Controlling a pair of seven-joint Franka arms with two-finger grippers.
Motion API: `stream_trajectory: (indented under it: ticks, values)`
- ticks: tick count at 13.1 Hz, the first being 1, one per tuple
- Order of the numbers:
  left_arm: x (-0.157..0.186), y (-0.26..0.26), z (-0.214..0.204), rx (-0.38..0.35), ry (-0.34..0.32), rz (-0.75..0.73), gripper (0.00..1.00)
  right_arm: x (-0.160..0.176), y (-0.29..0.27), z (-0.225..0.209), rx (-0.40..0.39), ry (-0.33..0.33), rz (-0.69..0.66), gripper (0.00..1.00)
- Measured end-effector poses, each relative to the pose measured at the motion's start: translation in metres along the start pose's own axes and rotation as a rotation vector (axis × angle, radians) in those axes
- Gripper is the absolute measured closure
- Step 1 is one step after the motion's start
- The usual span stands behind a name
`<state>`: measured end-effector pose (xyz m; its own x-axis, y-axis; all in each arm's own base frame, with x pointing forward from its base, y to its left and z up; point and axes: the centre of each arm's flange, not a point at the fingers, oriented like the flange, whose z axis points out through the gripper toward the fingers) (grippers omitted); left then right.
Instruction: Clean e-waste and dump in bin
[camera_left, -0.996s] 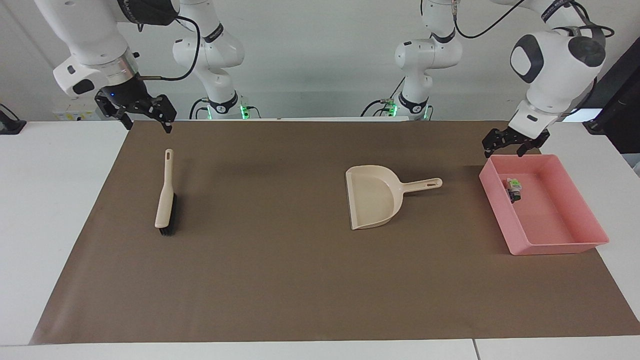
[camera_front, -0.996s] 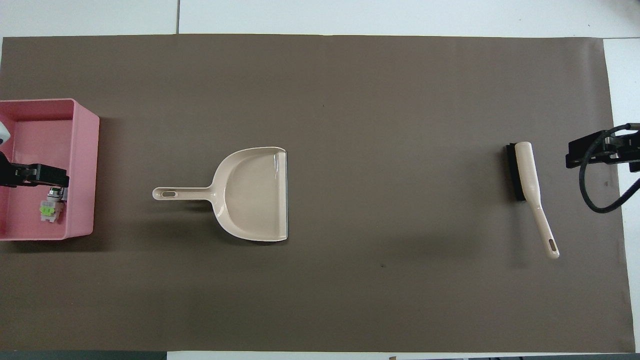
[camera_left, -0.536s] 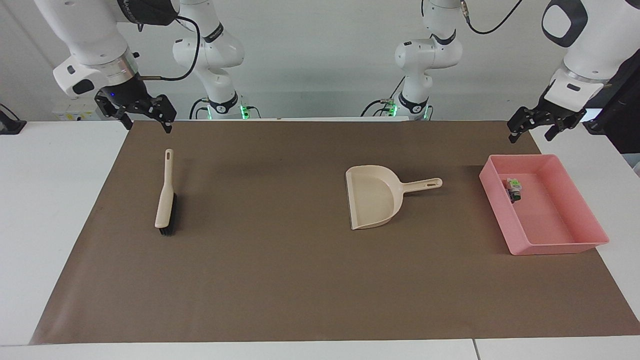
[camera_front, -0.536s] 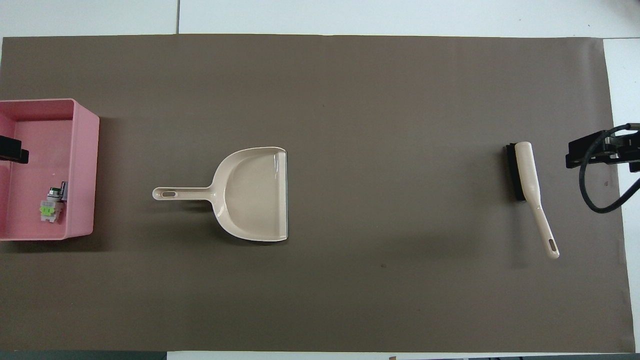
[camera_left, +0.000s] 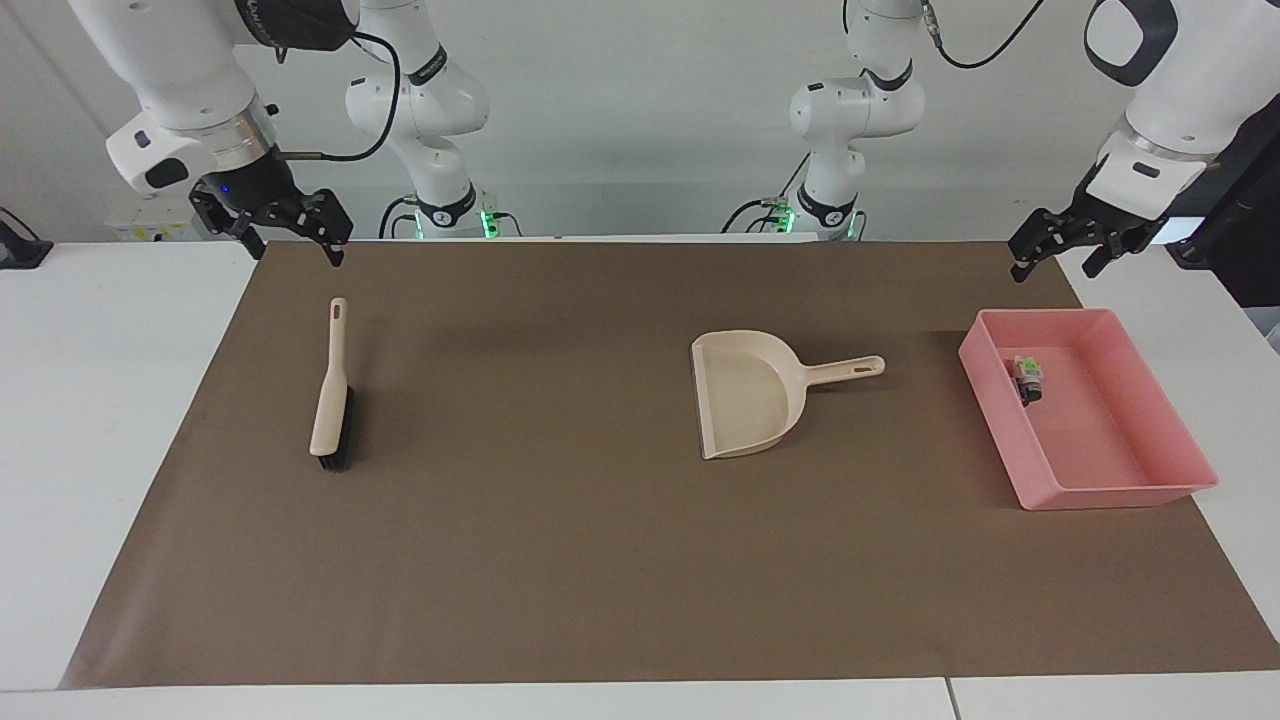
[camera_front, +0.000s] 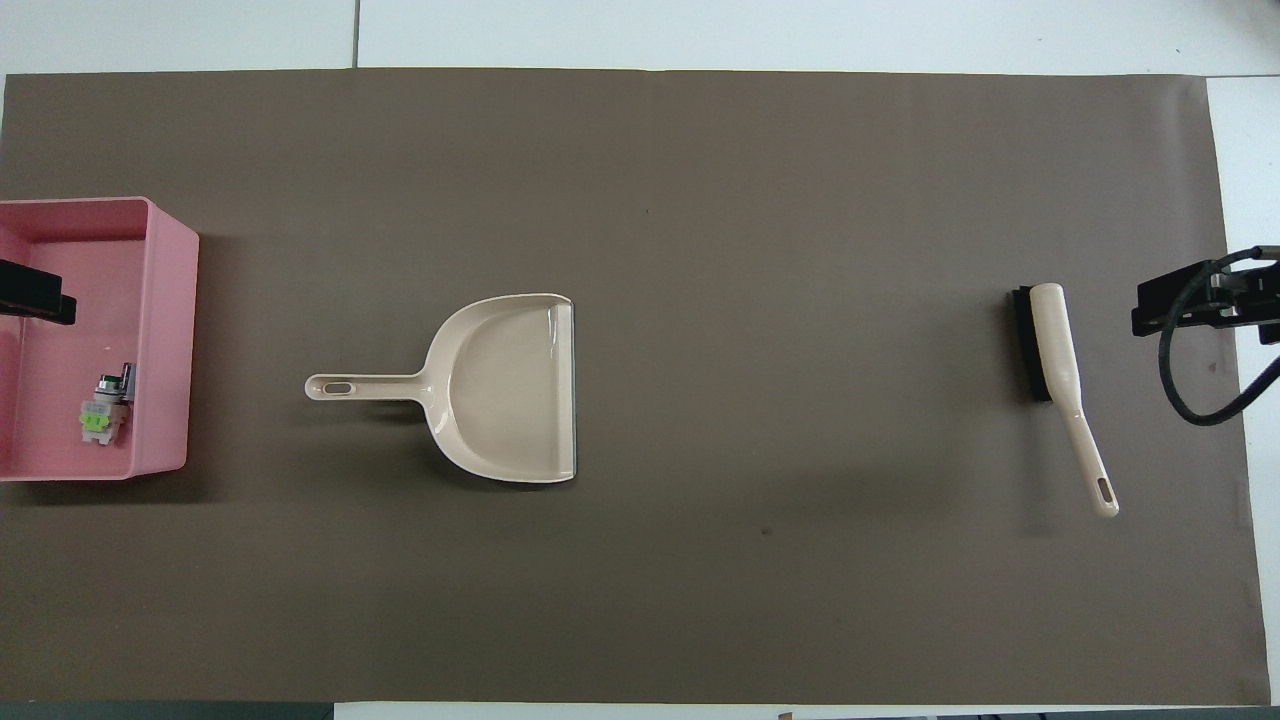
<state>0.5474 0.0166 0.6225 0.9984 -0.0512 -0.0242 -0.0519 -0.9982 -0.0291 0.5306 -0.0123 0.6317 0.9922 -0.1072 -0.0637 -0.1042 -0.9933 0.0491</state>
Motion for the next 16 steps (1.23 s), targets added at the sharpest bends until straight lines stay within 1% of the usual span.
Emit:
stream_trajectory:
  ticks: [3, 6, 16]
  values:
    - [-0.001, 0.0071, 0.0011, -0.002, -0.014, -0.001, 0.01, 0.0, 0.0002, 0.0, 0.0, 0.0, 0.008, 0.0]
    - [-0.0011, 0.0093, 0.0012, -0.022, -0.015, -0.003, 0.01, -0.0003, -0.0028, 0.0, 0.026, -0.003, 0.033, 0.0]
    - [-0.0024, 0.0093, 0.0023, -0.024, -0.026, -0.003, 0.01, -0.0002, -0.0024, 0.0, 0.028, -0.003, 0.036, 0.0]
